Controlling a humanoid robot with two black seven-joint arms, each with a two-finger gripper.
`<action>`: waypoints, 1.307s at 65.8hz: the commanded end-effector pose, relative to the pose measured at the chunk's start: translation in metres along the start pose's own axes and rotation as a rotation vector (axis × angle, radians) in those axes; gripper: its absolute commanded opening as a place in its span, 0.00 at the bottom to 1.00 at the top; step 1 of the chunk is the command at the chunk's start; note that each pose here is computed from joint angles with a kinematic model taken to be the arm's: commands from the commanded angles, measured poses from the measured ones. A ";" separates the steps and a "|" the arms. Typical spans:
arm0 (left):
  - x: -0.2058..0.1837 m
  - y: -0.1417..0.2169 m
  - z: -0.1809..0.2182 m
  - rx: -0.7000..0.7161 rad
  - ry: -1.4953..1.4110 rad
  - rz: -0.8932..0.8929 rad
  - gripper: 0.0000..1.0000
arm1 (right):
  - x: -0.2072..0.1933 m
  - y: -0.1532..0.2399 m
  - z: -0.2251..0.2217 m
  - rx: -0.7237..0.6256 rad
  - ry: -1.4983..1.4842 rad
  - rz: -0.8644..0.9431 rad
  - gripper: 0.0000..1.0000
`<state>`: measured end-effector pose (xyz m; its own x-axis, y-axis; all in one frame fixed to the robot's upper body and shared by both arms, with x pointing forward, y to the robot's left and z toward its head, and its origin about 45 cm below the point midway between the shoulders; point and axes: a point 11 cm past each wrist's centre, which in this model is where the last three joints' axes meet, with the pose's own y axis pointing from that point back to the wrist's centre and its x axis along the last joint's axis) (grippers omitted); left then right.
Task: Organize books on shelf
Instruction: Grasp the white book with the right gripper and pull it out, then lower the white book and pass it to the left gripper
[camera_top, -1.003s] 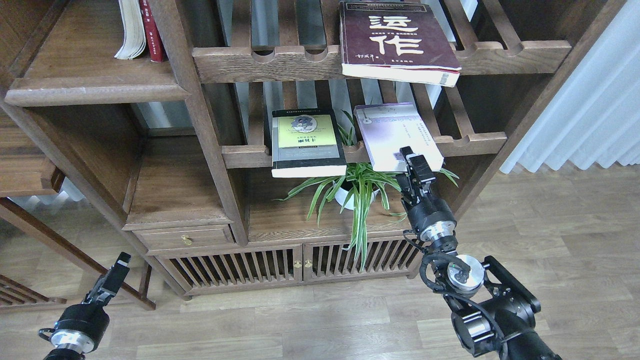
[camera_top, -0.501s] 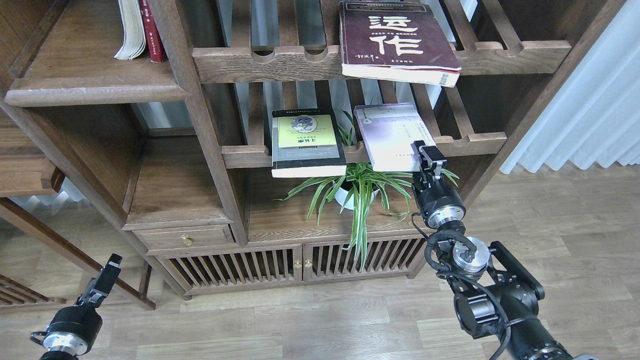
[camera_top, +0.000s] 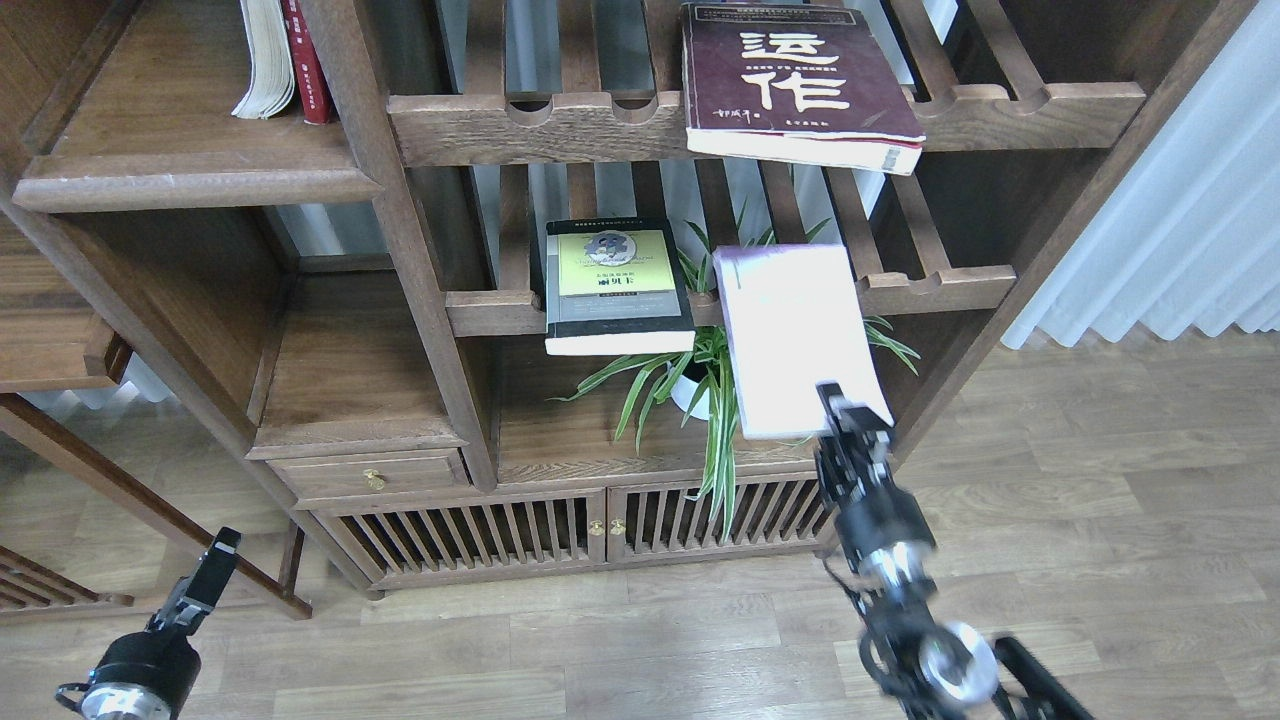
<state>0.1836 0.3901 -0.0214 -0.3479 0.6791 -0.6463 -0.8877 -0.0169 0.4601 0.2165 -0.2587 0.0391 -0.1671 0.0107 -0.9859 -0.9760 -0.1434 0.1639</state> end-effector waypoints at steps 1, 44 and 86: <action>0.000 0.004 -0.017 0.055 -0.016 -0.003 1.00 | 0.026 0.037 0.007 -0.073 0.002 0.087 0.05; -0.098 0.030 -0.075 0.418 0.142 -0.269 1.00 | 0.077 0.098 0.134 -0.588 -0.020 0.256 0.06; -0.124 0.056 -0.152 0.566 0.218 -0.299 1.00 | 0.078 0.100 0.137 -0.604 -0.016 0.261 0.10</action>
<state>0.1321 0.2067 -0.0066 -0.2129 0.4499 -0.8673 -0.6841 0.5652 0.4611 0.0875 -0.1369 -0.0170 -0.3943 -0.0852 -0.9150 -0.6548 -0.6725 0.3448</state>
